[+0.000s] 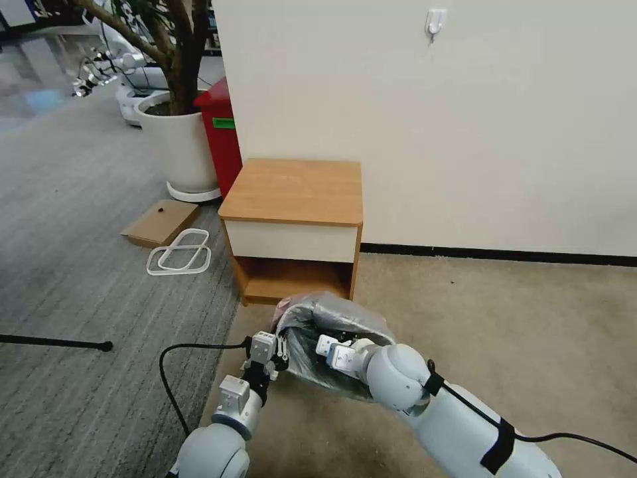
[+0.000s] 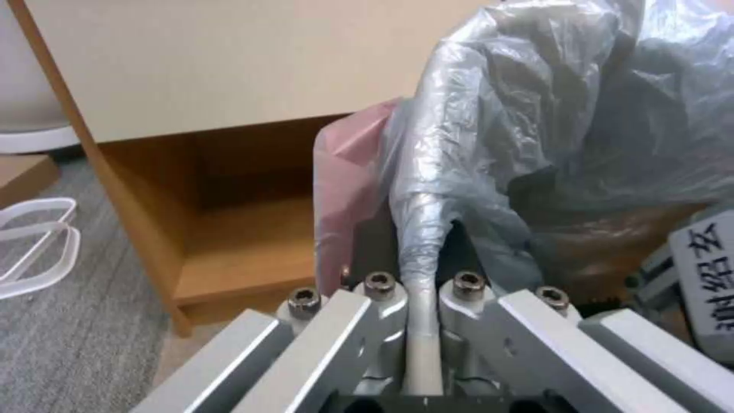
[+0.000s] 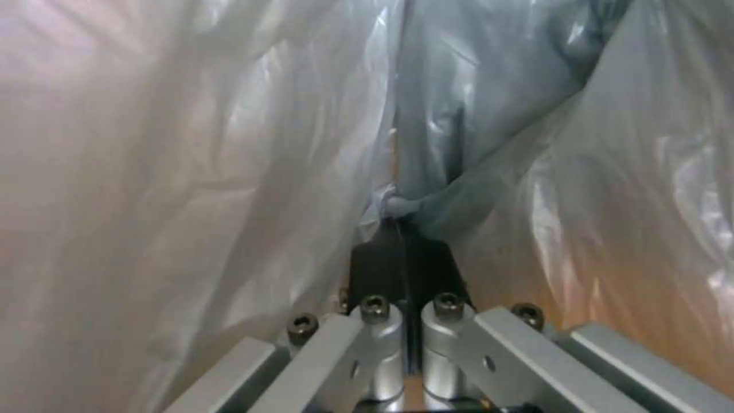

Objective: Pick up the garbage bag from the table and place it over the trash can.

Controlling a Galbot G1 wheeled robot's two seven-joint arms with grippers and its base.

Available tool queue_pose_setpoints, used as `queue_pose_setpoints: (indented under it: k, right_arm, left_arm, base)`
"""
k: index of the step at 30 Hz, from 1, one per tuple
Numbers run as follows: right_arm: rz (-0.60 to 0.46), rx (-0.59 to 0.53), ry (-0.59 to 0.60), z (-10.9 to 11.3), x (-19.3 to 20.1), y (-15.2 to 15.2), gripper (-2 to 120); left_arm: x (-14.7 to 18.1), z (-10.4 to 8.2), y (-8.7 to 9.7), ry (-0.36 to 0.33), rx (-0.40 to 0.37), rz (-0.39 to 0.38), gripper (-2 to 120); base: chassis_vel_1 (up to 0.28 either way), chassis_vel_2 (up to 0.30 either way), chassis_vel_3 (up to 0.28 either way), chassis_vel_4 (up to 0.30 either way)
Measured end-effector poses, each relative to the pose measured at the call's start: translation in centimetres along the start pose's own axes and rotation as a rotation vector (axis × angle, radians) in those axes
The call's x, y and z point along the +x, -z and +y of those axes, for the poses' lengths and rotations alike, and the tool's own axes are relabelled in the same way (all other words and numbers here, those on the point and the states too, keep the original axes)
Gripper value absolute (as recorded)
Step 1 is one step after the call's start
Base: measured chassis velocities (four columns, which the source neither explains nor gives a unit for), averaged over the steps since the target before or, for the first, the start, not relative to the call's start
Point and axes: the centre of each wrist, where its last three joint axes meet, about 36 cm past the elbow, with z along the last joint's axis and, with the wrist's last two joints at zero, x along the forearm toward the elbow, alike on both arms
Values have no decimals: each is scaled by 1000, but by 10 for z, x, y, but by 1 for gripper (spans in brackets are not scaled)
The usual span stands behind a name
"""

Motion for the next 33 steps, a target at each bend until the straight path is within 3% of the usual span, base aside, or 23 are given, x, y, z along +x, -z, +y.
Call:
queue_pose_setpoints:
  k: [33]
  right_arm:
    - [47, -62, -4, -2, -27, -11, 0]
  left_arm:
    - [-2, 1, 4, 26, 36, -4, 0]
  base:
    - [0, 0, 0, 0]
